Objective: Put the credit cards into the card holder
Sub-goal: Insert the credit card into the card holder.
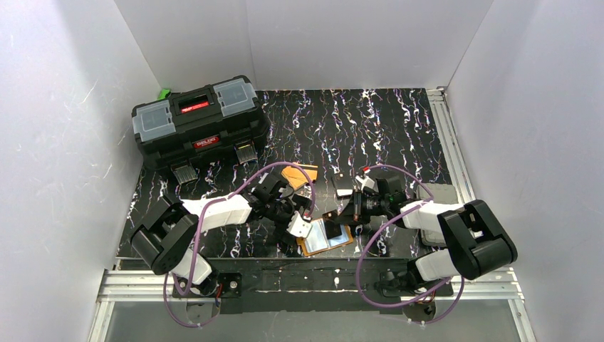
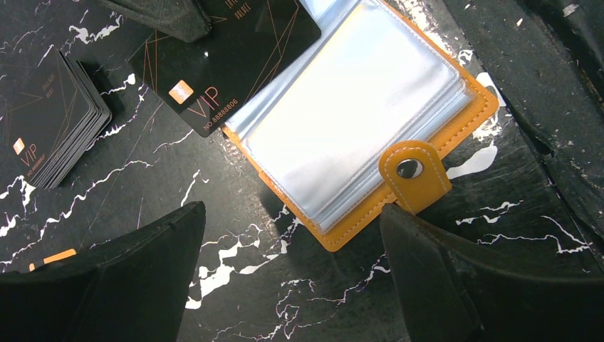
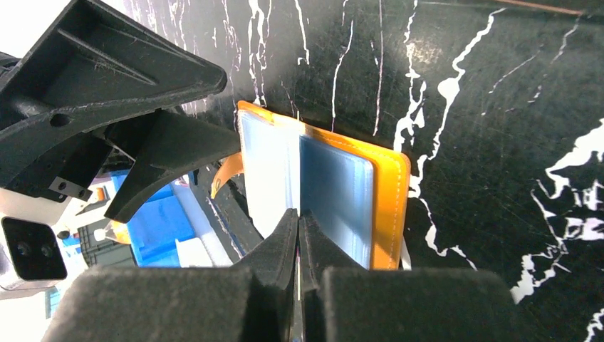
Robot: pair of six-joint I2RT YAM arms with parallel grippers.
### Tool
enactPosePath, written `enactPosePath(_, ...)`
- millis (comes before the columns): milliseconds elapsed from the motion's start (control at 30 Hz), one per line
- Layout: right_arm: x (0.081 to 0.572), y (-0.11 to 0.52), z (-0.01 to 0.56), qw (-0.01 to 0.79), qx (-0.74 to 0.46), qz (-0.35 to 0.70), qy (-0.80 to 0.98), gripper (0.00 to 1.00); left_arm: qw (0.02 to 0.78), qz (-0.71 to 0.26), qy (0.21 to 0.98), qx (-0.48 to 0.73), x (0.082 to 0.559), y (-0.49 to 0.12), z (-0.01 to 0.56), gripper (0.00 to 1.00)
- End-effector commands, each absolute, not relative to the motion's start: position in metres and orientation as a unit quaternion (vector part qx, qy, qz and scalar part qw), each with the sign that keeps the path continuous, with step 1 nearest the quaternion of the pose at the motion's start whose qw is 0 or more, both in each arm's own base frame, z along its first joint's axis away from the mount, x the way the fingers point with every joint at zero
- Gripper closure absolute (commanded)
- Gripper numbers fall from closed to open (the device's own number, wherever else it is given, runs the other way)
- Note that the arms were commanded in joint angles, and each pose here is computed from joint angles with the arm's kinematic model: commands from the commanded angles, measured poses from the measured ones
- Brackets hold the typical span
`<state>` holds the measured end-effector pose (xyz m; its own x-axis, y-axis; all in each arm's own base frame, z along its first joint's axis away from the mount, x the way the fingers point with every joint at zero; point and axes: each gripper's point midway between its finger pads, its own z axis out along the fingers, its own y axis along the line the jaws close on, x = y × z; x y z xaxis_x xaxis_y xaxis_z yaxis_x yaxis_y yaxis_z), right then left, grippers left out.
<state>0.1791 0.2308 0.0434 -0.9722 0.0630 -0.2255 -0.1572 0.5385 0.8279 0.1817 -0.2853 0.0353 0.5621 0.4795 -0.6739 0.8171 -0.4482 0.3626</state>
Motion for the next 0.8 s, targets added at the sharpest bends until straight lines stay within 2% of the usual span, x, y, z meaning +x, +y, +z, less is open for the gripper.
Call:
enactPosePath(0,0.1810,0.2359,0.0544,0.129,-0.038,0.508,0.851,0.99,0.321,-0.254,0.406,0.817,0.1734,-0.2802,0.0251,0.08)
enactPosePath(767,0.1778,0.2372,0.0548,0.119,-0.037,0.535,0.836,0.99,0.325,-0.248,0.410,0.815,0.1754,-0.2794,0.0257,0.08)
